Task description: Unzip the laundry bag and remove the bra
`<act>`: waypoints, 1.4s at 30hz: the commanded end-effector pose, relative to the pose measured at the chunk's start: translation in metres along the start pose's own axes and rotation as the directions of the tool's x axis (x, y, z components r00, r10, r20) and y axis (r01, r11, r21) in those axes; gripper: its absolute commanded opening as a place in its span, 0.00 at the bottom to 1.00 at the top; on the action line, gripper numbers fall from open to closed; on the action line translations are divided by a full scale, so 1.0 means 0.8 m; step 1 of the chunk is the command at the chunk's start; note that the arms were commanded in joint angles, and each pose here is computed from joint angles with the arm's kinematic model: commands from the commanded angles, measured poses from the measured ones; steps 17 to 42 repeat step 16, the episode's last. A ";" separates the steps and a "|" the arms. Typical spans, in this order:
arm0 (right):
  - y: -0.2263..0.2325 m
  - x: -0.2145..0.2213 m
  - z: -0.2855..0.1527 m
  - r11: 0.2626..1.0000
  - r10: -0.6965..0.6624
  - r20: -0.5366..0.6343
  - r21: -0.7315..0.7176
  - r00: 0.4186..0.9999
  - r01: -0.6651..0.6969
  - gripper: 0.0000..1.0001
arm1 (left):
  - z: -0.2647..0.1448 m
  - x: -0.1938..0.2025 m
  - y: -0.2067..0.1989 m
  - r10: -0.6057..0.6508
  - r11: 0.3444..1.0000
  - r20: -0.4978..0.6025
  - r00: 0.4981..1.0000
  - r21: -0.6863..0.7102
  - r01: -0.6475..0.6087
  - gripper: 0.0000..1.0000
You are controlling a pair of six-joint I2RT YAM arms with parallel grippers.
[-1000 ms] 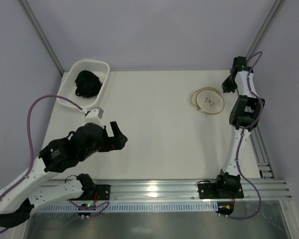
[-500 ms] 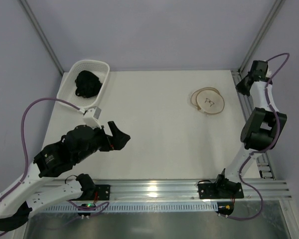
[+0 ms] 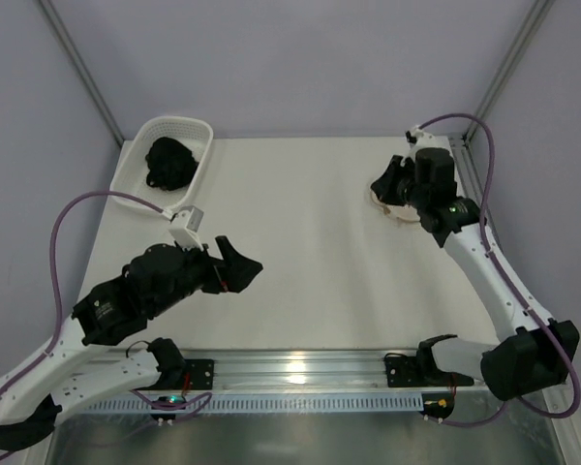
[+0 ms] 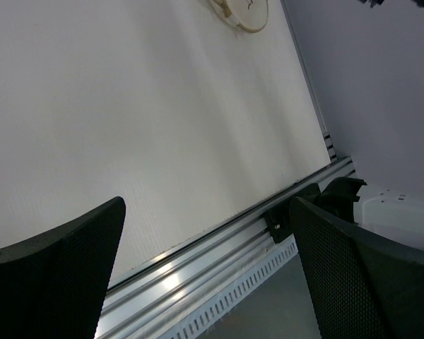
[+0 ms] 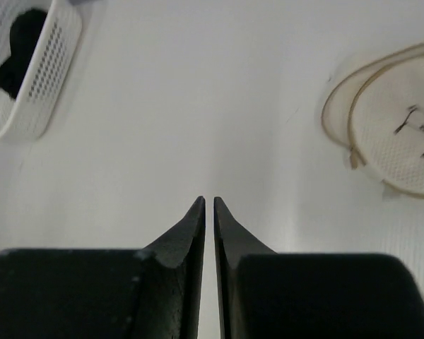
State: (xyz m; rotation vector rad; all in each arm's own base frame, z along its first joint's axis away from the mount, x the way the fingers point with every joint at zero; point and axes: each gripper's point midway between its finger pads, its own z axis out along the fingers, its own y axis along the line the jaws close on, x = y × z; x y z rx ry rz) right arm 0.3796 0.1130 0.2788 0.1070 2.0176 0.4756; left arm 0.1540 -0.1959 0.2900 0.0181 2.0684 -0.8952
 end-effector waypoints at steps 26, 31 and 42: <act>0.084 0.187 -0.116 0.972 -0.161 -0.199 -0.203 0.967 0.120 0.48 | 0.034 0.001 -0.017 0.027 0.998 0.016 0.999 0.054 -0.028 1.00; 0.084 0.187 -0.116 0.972 -0.161 -0.199 -0.203 0.967 0.120 0.48 | 0.034 0.001 -0.017 0.027 0.998 0.016 0.999 0.054 -0.028 1.00; 0.084 0.187 -0.116 0.972 -0.161 -0.199 -0.203 0.967 0.120 0.48 | 0.034 0.001 -0.017 0.027 0.998 0.016 0.999 0.054 -0.028 1.00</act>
